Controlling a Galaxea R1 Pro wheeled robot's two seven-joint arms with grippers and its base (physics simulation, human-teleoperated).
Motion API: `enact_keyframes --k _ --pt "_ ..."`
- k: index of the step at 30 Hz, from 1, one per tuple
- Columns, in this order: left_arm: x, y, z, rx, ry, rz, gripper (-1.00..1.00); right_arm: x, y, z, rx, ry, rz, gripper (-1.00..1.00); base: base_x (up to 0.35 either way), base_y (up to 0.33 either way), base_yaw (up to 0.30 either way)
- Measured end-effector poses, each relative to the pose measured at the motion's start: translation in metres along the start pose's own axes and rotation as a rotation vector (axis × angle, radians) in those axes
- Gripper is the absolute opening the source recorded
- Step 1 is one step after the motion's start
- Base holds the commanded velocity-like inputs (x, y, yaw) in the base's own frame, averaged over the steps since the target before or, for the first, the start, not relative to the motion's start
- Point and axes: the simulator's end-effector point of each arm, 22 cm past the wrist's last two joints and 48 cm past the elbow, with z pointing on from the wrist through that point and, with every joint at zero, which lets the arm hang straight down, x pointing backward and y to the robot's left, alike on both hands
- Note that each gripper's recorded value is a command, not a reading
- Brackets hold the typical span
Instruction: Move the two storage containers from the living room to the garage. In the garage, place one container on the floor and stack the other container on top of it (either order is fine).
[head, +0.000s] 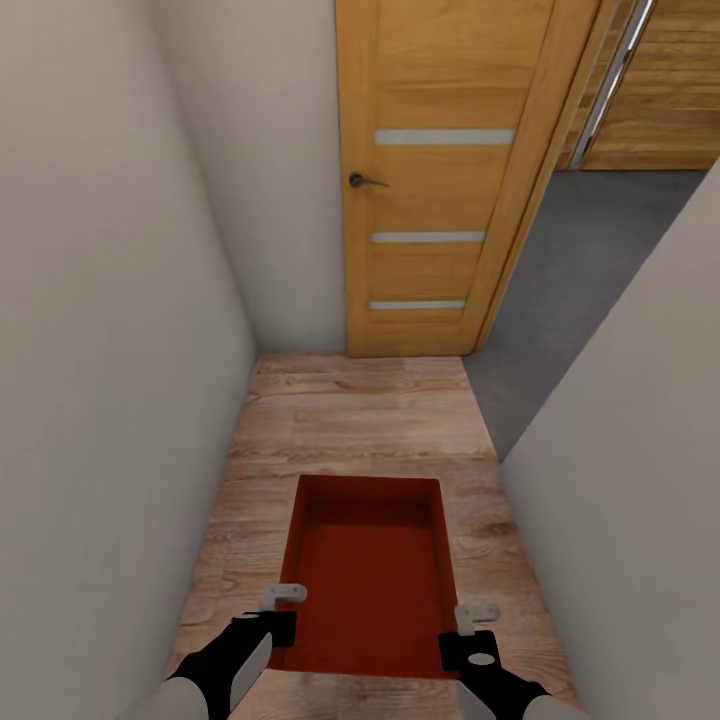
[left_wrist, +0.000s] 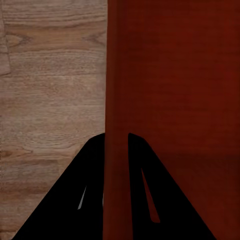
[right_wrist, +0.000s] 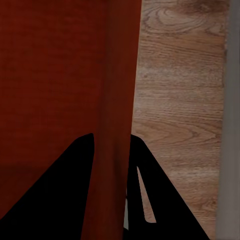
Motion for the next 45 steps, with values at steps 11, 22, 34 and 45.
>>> enact_keyframes --k 11,22,34,45 --pt "0.0000 0.0000 0.0000 0.000 0.000 0.000 -1.00 0.0000 -0.0001 0.0000 0.000 0.000 0.000 -1.00 0.335 0.000 0.000" --pt "0.0000 -0.0001 0.0000 0.000 -0.001 0.000 -1.00 0.0000 -0.0001 0.0000 0.000 -0.001 0.000 -1.00 0.335 0.000 0.000" --pt "-0.0002 -0.0003 -0.0001 0.000 -0.001 0.001 -1.00 -0.0002 -0.0003 0.0001 0.000 -0.001 0.001 -1.00 0.334 0.000 0.000" --pt "-0.0003 -0.0001 0.0000 0.000 -0.001 0.001 -1.00 -0.0003 -0.0002 0.0001 0.000 -0.001 0.000 -1.00 0.334 0.000 0.000"
